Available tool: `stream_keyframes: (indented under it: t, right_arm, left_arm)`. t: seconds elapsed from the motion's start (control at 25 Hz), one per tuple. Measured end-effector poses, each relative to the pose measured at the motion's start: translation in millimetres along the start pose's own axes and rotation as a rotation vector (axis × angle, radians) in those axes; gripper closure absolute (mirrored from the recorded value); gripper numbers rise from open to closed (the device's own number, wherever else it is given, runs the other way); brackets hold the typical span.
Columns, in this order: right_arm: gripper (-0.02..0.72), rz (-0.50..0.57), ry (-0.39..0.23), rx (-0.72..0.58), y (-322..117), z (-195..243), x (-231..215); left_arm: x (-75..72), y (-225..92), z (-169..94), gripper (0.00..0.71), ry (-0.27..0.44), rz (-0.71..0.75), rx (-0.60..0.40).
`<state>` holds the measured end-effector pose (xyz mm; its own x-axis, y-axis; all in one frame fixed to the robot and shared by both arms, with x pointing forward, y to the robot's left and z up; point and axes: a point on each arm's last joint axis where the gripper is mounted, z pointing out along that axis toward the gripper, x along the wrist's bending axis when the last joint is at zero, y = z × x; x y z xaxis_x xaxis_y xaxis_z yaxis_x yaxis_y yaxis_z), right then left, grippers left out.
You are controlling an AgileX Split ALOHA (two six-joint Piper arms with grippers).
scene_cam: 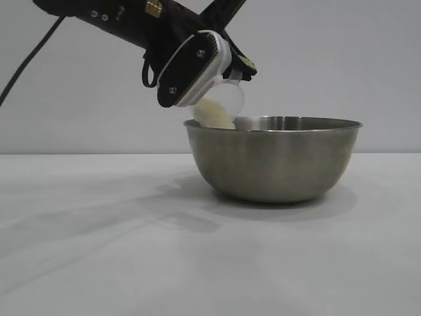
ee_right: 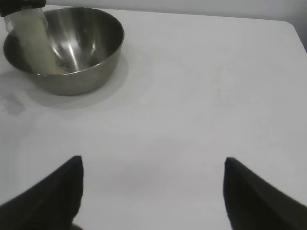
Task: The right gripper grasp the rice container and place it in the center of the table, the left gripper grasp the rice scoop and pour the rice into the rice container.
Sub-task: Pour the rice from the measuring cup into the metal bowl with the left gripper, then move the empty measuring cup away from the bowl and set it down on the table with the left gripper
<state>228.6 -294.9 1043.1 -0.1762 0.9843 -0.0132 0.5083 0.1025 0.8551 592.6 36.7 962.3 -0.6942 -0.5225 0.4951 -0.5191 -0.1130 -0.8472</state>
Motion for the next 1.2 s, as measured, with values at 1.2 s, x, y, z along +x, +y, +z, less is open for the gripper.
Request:
stream_keyframes:
  t: [1.2]
  right_arm:
    - [0.158,0.0,0.0,0.0,0,0,0]
  left_arm:
    - [-35.1,-60,-30,0.71,0.159,-1.384,0.922]
